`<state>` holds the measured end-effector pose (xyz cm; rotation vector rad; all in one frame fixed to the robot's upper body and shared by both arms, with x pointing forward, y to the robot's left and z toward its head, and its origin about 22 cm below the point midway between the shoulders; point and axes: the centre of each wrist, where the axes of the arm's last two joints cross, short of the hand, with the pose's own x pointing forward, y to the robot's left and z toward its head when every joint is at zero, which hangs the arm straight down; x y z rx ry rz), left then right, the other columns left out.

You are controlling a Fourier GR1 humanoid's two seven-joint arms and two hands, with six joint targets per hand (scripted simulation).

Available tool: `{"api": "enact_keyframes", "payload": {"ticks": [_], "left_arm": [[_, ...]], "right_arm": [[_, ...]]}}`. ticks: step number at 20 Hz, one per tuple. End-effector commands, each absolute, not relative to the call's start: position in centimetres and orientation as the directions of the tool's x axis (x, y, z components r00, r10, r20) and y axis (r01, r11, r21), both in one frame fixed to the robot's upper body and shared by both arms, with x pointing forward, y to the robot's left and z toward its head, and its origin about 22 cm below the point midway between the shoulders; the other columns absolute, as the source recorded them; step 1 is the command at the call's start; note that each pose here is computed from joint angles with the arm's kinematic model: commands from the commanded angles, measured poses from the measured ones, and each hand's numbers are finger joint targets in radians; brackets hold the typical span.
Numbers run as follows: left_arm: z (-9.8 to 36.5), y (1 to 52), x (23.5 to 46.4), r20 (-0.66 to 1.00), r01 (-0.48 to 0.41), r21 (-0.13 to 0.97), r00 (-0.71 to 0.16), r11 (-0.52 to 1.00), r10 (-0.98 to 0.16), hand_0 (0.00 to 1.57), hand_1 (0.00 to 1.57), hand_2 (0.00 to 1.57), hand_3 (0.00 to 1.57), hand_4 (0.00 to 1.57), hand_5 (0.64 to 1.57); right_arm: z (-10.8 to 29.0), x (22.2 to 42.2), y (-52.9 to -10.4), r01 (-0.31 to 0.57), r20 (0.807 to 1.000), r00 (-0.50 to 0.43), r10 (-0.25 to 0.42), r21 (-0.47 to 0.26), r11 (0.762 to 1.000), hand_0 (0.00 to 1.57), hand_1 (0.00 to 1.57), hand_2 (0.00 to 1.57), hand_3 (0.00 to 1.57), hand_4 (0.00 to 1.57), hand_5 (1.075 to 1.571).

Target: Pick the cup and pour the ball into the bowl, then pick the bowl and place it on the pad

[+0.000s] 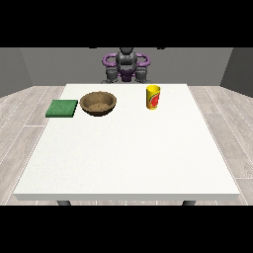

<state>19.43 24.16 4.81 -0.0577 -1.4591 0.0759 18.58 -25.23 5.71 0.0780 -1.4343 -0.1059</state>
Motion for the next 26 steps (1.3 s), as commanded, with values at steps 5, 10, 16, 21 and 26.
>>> {"api": "enact_keyframes", "payload": {"ticks": [5,10,16,21,26], "left_arm": [[3.5,20.8,19.6,0.992,0.024,-0.087,-0.086,0.996,0.088,0.00,0.00,0.00,0.00,0.00,1.541],[2.0,20.5,20.9,0.977,0.030,-0.028,-0.212,0.999,0.034,0.00,0.00,0.00,0.00,0.00,1.517],[0.9,19.1,24.1,0.940,-0.050,0.035,-0.339,0.998,-0.050,0.00,0.00,0.00,0.00,0.00,1.495],[-1.4,20.8,25.8,0.937,-0.073,0.071,-0.339,0.995,-0.092,0.00,0.00,0.00,0.00,0.00,1.489],[-3.1,22.8,28.5,0.941,-0.115,0.089,-0.315,0.989,-0.121,0.00,0.00,0.00,0.00,0.00,1.473]], "right_arm": [[4.8,18.2,-27.8,0.008,0.989,-0.054,-0.135,0.136,0.991,0.00,0.00,0.00,0.00,0.44,1.570],[3.2,19.7,-29.0,0.014,0.980,-0.157,-0.122,0.126,0.992,0.00,0.00,0.00,0.00,0.37,1.571],[0.6,20.7,-30.0,-0.057,0.961,-0.248,-0.122,0.111,0.992,0.00,0.00,0.00,0.00,0.30,1.571],[0.4,21.3,-32.7,-0.051,0.959,-0.257,-0.118,0.109,0.993,0.00,0.00,0.00,0.00,0.26,1.571],[1.6,22.2,-31.8,-0.076,0.973,-0.212,-0.095,0.081,0.994,0.00,0.00,0.00,0.00,0.23,1.571]]}}
